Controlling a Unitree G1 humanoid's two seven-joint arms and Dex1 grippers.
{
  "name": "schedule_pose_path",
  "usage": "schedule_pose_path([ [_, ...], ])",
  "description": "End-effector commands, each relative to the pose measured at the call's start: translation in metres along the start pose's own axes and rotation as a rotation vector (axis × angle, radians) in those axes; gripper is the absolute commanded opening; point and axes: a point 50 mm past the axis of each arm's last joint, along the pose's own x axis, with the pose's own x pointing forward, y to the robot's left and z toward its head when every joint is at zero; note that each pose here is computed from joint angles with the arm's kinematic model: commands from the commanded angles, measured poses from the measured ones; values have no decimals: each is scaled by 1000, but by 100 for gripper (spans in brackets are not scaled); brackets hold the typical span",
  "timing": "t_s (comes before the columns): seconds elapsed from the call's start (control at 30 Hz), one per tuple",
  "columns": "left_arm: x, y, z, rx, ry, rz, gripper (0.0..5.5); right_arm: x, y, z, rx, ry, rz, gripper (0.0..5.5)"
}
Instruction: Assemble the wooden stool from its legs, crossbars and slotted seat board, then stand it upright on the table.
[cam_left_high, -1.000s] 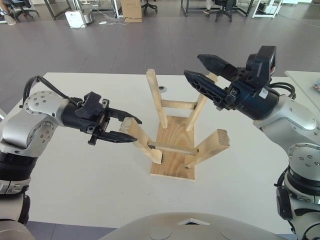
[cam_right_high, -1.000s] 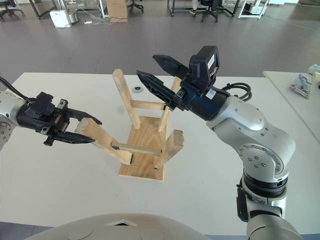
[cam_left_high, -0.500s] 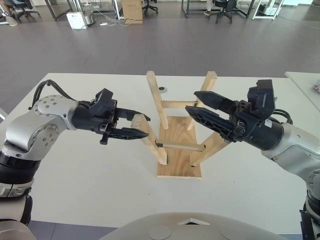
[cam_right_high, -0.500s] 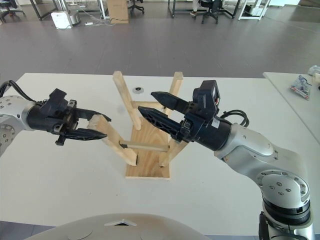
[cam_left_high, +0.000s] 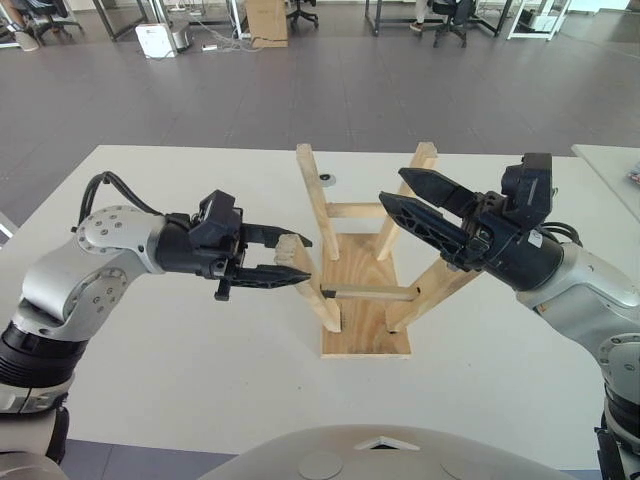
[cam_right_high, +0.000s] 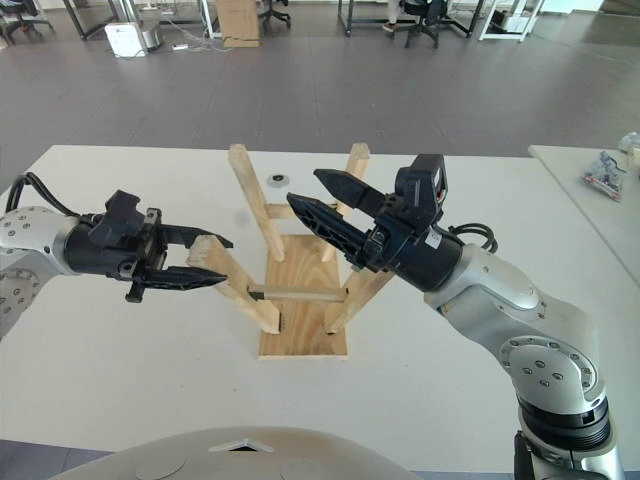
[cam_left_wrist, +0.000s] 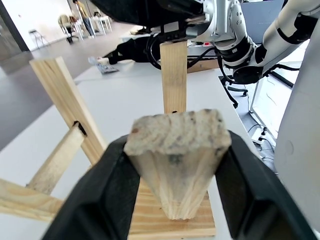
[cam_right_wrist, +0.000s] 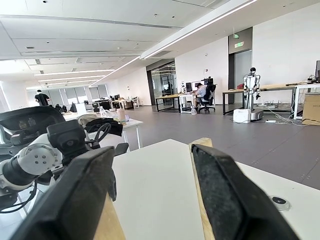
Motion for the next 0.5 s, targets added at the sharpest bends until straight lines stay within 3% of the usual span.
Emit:
schedule_pose_path([
  [0.03, 12, -18, -64, -173, 224, 15, 204, 2, -2, -14, 48, 77, -14, 289],
  [0.27, 6, -9, -67, -183, 244, 86, 322, 2, -4, -13, 36, 71, -27, 289],
  [0.43, -27, -8, -78, -184, 315, 218, 422, -1, -10, -8, -76, 125, -47, 289],
  [0.5, -38, -14, -87, -242, 327, 248, 426, -2, -15, -9, -125, 159, -59, 289],
])
